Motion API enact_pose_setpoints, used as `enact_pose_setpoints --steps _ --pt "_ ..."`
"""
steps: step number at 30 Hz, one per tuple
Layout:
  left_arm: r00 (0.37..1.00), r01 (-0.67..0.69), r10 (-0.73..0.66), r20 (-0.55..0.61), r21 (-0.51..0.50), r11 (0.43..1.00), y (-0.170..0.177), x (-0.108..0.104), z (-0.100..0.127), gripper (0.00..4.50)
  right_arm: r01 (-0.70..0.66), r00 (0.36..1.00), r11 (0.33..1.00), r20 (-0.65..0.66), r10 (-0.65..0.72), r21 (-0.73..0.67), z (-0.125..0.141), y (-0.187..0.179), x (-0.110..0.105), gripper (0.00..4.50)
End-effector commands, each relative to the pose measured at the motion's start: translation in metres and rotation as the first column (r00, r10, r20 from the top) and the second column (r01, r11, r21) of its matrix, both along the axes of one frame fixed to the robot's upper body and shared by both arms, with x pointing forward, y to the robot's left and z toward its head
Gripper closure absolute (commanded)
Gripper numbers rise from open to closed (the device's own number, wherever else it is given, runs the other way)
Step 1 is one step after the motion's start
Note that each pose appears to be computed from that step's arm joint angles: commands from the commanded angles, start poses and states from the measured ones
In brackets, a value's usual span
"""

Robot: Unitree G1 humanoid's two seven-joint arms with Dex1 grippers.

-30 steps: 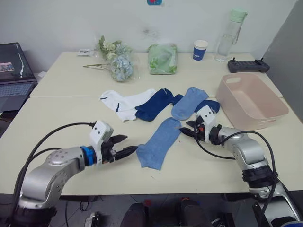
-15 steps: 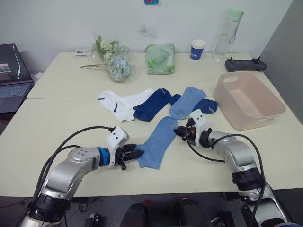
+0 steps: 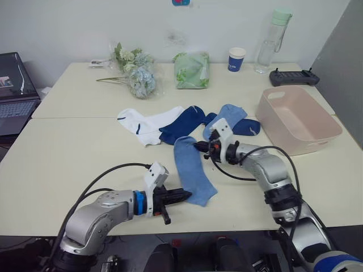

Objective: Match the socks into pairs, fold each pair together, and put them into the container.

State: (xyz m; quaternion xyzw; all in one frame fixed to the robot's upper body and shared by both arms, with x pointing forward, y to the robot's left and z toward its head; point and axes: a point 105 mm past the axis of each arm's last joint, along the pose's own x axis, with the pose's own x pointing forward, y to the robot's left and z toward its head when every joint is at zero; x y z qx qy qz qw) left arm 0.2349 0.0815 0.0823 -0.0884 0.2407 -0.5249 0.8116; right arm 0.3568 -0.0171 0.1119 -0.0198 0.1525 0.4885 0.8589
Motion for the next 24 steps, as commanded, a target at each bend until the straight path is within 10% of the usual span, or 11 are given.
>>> enact_pose_setpoints --steps 1,6,14,24 --pt "1.000 0.019 -0.019 0.006 -0.002 1.000 -0.011 -0.002 0.002 4.46 -0.079 0.995 0.997 0.057 0.079 -0.001 0.011 0.015 -0.002 4.50" --pt "0.999 0.027 -0.027 0.030 0.004 1.000 -0.005 -0.008 0.004 3.84 -0.092 0.993 0.996 0.074 0.090 0.022 0.015 0.014 -0.005 3.81" --pt "0.971 -0.130 0.107 0.214 0.099 0.987 0.049 0.016 0.033 1.37 -0.034 0.993 0.998 0.117 0.028 0.049 0.033 -0.036 -0.026 1.11" --pt "0.860 -0.359 0.268 0.435 0.141 0.923 0.073 0.100 0.036 1.15 -0.083 0.997 0.980 -0.017 0.081 -0.181 -0.028 -0.085 -0.087 1.10"
